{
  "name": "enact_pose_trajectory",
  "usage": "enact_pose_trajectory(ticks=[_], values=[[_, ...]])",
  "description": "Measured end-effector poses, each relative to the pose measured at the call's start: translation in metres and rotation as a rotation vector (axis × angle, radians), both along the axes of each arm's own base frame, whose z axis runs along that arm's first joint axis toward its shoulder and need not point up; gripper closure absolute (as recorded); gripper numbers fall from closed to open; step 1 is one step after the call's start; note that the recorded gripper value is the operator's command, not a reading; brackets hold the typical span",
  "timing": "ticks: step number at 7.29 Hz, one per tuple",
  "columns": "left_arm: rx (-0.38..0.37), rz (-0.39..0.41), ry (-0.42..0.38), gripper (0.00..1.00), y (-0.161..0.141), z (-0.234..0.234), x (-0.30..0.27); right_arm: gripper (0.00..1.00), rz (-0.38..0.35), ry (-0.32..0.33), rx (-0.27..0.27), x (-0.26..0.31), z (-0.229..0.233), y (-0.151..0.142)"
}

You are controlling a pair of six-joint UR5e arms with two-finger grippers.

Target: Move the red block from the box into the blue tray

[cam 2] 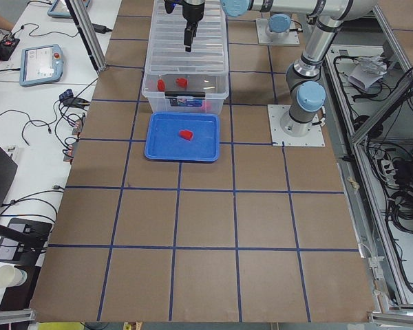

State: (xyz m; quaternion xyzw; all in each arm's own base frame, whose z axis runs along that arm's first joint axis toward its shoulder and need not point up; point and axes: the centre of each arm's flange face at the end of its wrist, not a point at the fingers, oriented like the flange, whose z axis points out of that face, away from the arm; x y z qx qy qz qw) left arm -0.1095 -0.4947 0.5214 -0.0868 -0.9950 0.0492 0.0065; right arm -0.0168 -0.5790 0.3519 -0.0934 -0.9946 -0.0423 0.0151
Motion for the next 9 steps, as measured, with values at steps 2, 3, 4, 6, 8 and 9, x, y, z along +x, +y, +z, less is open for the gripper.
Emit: enact_pose_trajectory(ticks=[2, 3, 4, 6, 8, 9], values=[[0.0, 0.0, -0.001, 0.0, 0.0, 0.0, 0.0, 0.0, 0.002, 0.004, -0.005, 0.023, 0.0, -0.001], [0.0, 0.0, -0.001, 0.0, 0.0, 0.0, 0.0, 0.0, 0.0, 0.006, -0.005, 0.029, 0.0, -0.001], [0.0, 0.0, -0.001, 0.0, 0.0, 0.0, 0.0, 0.0, -0.004, 0.009, -0.006, 0.035, 0.0, -0.001], [-0.001, 0.0, -0.001, 0.0, 0.001, 0.0, 0.0, 0.0, 0.009, 0.012, -0.008, 0.048, 0.0, -0.001], [-0.003, 0.0, 0.0, 0.0, 0.001, 0.001, 0.001, 0.0, 0.023, 0.011, -0.007, 0.058, 0.0, 0.0], [-0.003, 0.001, 0.0, 0.0, 0.001, 0.001, 0.001, 0.0, 0.025, 0.011, -0.007, 0.06, 0.0, 0.0]])
